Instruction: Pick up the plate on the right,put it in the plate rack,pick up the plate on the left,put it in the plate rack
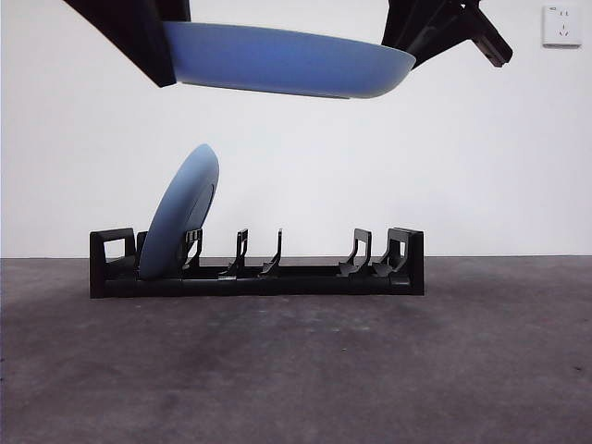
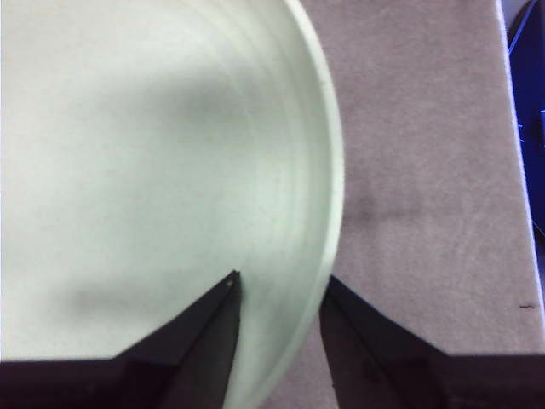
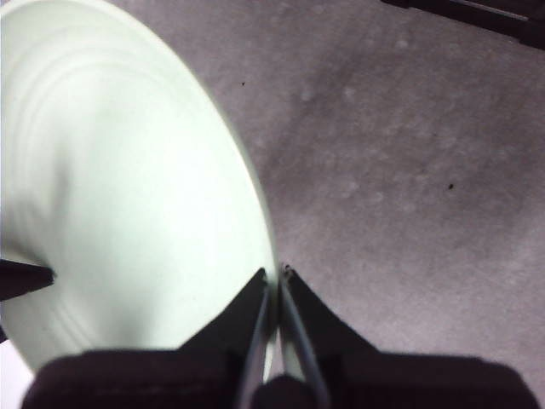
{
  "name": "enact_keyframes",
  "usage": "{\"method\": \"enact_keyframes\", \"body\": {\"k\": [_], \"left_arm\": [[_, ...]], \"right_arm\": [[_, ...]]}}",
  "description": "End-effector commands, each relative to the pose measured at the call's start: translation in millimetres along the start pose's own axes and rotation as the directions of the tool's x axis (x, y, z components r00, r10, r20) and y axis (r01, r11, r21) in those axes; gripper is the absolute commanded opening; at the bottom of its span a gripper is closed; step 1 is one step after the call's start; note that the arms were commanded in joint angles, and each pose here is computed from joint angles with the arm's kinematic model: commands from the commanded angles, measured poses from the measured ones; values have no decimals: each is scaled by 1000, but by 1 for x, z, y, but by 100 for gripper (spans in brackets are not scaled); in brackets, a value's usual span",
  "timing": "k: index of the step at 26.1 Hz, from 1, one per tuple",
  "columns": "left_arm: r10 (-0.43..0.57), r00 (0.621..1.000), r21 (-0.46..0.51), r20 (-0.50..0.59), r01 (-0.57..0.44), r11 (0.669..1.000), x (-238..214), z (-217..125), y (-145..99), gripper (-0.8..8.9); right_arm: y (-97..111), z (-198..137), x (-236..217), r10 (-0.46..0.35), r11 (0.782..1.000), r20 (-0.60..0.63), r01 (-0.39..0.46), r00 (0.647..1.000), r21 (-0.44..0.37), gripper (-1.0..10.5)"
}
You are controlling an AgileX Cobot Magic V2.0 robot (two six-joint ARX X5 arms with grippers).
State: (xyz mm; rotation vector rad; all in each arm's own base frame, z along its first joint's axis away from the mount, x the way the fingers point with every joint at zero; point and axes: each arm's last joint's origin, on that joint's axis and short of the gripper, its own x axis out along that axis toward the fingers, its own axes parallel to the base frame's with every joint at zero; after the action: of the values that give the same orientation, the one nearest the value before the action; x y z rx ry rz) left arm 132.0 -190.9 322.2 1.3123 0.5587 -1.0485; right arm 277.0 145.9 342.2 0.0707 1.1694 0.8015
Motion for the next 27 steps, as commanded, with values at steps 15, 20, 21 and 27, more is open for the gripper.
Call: {"method": "enact_keyframes", "body": {"k": [15,20,21,27], "left_arm": [[-26,1000,-37,6,26,999,1,0,-2,-8],[-26,1000,-60,8,26,998,0,0,-2,-8],[-27,1000,-61,10,27,998,0,0,-2,-8],[-90,992,-85,89,98,992,0,3,-3,-8]], "right_arm": [[4,0,-6,9,1000,25,-9,1000,-18,-12],[4,0,-6,9,1000,26,-8,1000,-20,8],[3,1,-7,7,1000,31,-7,999,-21,12],[5,2,-19,6,999,81,-3,997,-35,335]]}}
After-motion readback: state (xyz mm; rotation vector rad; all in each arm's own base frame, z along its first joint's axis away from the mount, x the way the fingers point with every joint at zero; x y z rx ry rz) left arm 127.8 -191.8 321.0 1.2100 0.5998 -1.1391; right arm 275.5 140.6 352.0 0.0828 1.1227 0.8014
